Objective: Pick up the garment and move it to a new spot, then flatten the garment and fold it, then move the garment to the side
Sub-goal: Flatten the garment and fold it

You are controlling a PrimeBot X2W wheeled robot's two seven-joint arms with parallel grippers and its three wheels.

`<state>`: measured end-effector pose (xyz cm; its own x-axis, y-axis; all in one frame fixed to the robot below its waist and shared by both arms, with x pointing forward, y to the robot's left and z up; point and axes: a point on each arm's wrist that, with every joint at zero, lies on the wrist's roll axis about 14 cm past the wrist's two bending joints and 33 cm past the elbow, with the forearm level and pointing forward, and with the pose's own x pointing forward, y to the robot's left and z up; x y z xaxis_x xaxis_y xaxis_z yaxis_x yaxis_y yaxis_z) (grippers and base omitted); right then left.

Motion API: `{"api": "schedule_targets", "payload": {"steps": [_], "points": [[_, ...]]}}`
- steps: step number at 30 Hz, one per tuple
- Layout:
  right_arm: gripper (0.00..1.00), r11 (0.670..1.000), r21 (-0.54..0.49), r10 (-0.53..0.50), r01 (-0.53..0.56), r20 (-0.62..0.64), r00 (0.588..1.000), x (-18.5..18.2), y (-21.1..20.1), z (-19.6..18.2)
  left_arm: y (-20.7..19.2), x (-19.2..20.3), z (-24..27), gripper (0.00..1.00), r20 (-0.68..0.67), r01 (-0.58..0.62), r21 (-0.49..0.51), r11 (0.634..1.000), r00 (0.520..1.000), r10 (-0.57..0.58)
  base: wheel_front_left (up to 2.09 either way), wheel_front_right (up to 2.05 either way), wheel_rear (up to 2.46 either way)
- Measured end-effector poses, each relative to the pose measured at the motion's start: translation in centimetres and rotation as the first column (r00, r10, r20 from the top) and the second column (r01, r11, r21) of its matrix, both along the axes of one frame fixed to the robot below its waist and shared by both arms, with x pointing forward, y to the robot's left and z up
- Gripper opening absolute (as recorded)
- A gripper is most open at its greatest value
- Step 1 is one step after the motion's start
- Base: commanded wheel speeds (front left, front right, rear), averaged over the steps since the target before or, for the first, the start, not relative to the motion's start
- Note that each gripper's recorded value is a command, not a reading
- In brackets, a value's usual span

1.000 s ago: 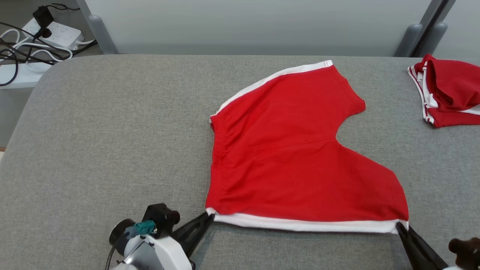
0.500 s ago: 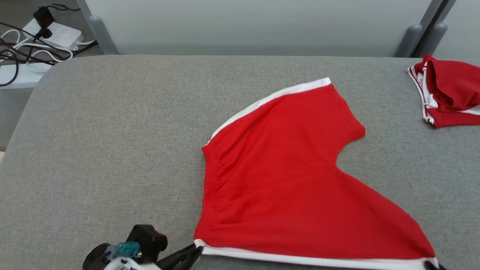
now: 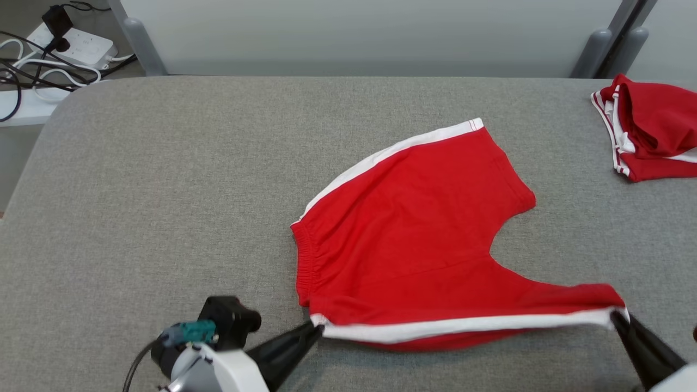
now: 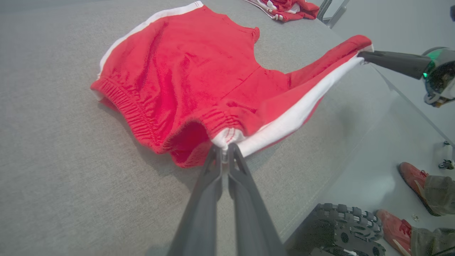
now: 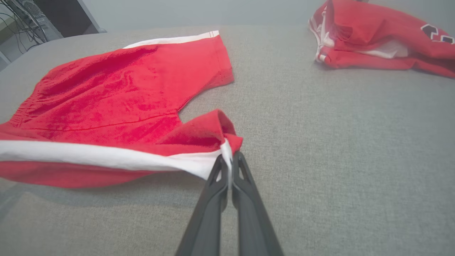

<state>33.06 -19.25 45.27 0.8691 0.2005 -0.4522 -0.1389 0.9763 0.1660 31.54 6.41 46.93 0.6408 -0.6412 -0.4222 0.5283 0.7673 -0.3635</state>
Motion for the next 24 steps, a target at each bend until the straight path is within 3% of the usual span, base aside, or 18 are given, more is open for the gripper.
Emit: {"api": "schedule_targets", "payload": {"steps": [11,24], "points": [[0.00,0.998,-0.056,0.036,-0.027,0.171,0.985,10.1,1.8,-1.8,0.9,7.6,-1.6,0.00,0.119,-0.113,-0.023,0.993,0.986,0.115,0.00,0.00,0.00],[0.00,0.988,-0.113,0.134,-0.107,0.267,0.954,20.6,5.0,-2.6,2.2,15.5,-2.9,0.00,0.209,-0.202,-0.025,0.979,0.957,0.202,0.00,0.00,0.00]]}}
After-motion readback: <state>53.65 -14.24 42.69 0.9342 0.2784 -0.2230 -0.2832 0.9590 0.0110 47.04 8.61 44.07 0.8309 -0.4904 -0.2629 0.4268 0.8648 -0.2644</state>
